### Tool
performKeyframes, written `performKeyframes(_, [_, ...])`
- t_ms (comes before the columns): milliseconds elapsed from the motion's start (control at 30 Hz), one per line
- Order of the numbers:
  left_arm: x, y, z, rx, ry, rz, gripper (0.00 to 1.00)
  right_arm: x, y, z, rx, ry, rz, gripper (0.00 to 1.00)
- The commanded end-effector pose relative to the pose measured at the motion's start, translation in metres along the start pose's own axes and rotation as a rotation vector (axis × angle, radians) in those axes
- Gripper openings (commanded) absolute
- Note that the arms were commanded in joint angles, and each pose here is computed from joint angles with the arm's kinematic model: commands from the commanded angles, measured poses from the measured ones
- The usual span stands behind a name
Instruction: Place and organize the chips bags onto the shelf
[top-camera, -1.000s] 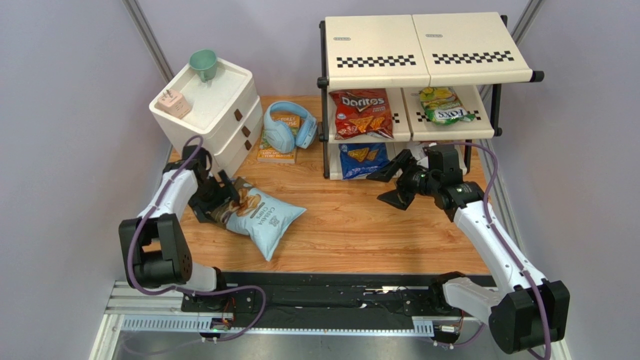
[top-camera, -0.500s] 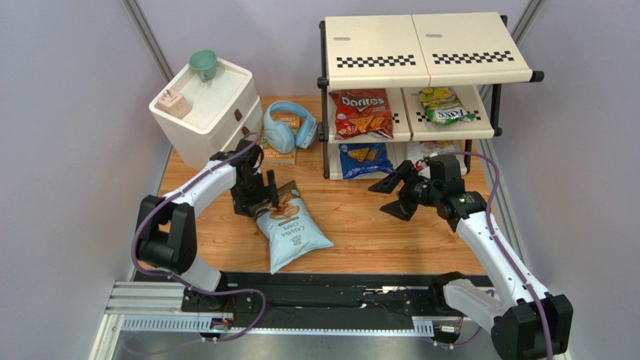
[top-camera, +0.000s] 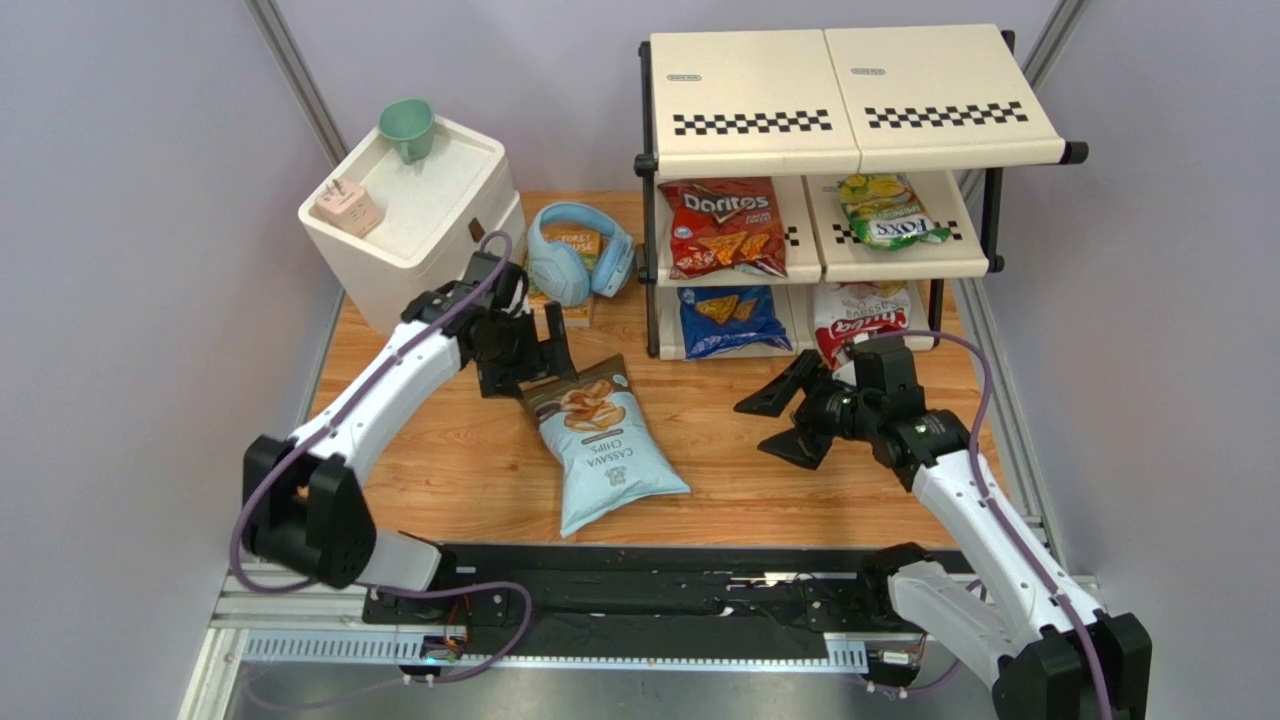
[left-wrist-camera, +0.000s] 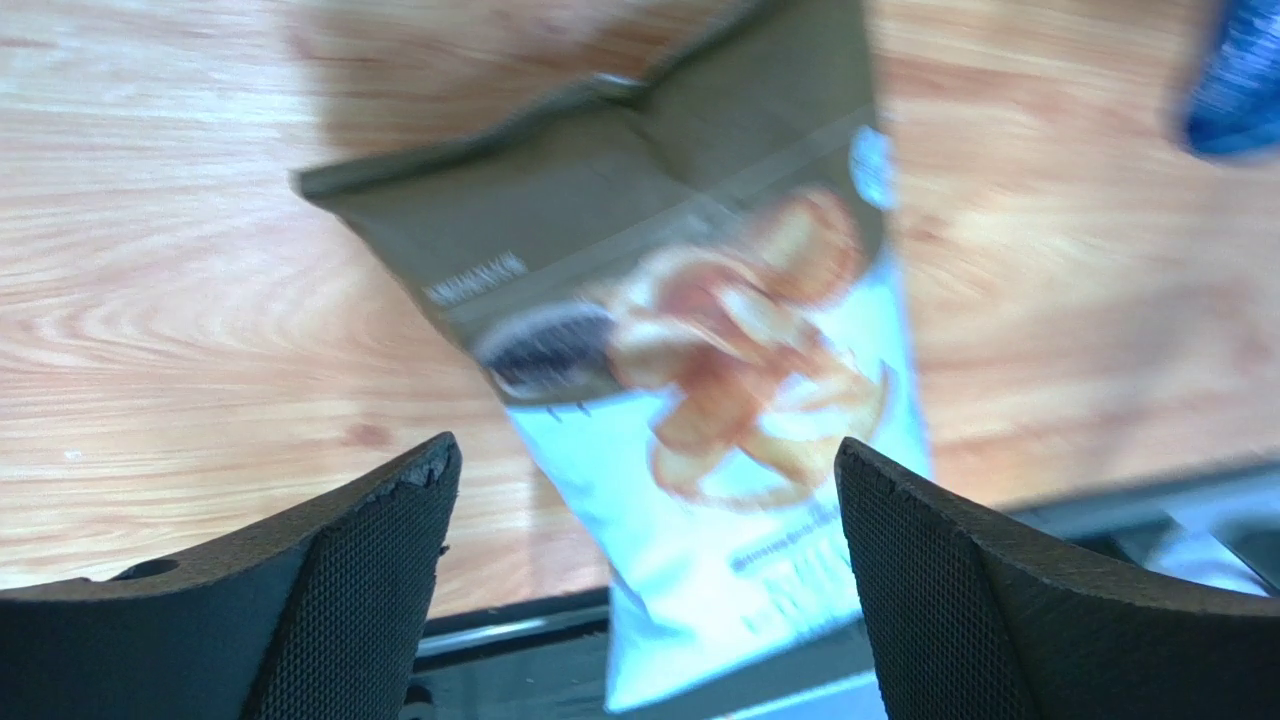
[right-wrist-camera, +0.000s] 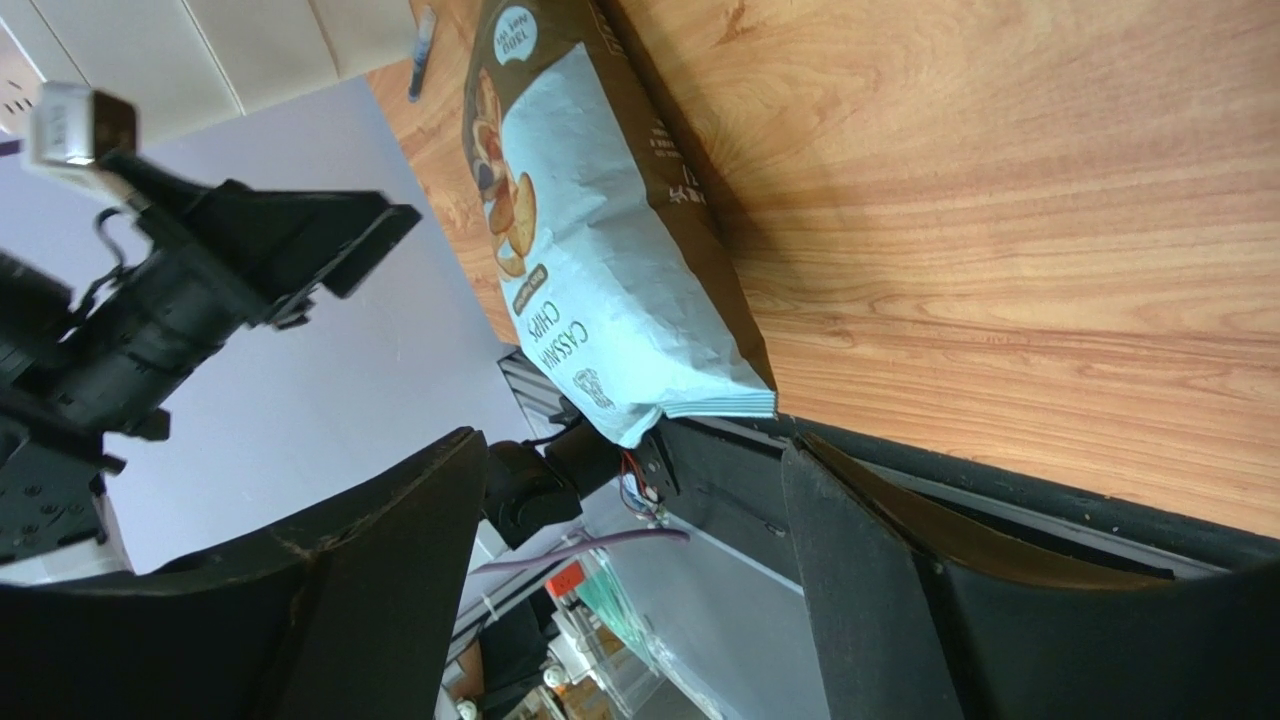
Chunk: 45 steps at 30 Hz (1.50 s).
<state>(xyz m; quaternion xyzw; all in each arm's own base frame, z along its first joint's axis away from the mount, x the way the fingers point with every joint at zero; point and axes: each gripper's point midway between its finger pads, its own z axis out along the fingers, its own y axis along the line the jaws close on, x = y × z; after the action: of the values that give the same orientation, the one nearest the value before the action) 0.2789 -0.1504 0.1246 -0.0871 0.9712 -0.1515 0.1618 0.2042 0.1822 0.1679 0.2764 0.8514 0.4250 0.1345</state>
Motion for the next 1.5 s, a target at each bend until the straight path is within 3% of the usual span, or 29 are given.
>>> performKeyframes(0, [0.022, -0.019, -0.025, 0.198, 0.01, 0.024, 0.97, 0.005, 0.021, -0.001, -0.101, -0.01, -0.053, 0.77])
performKeyframes(67, [0.05, -0.023, -0.018, 0.289, 0.084, 0.023, 0.95, 0.001, 0.023, 0.003, -0.107, -0.022, -0.049, 0.78])
performKeyframes(167, [0.068, -0.024, -0.017, 0.357, 0.094, 0.0, 0.96, 0.003, 0.031, 0.012, -0.124, 0.008, -0.054, 0.78])
performKeyframes(367, [0.088, -0.012, -0.006, 0.334, 0.155, -0.016, 1.0, 0.003, 0.048, 0.023, -0.138, 0.026, -0.12, 0.78])
performKeyframes(767, [0.092, -0.007, 0.028, 0.336, 0.177, -0.062, 0.99, 0.002, 0.072, 0.026, -0.193, 0.033, -0.188, 0.76])
performKeyframes(1233, [0.106, -0.014, 0.049, 0.472, 0.163, -0.107, 1.0, 0.009, 0.067, 0.016, -0.227, 0.018, -0.173, 0.73])
performKeyframes(1333, [0.104, -0.018, 0.051, 0.507, 0.148, -0.121, 0.95, 0.009, 0.066, 0.017, -0.22, 0.021, -0.168, 0.73])
performKeyframes(1467, [0.1, -0.022, 0.054, 0.533, 0.122, -0.16, 0.81, 0.013, 0.061, 0.02, -0.214, 0.046, -0.159, 0.73])
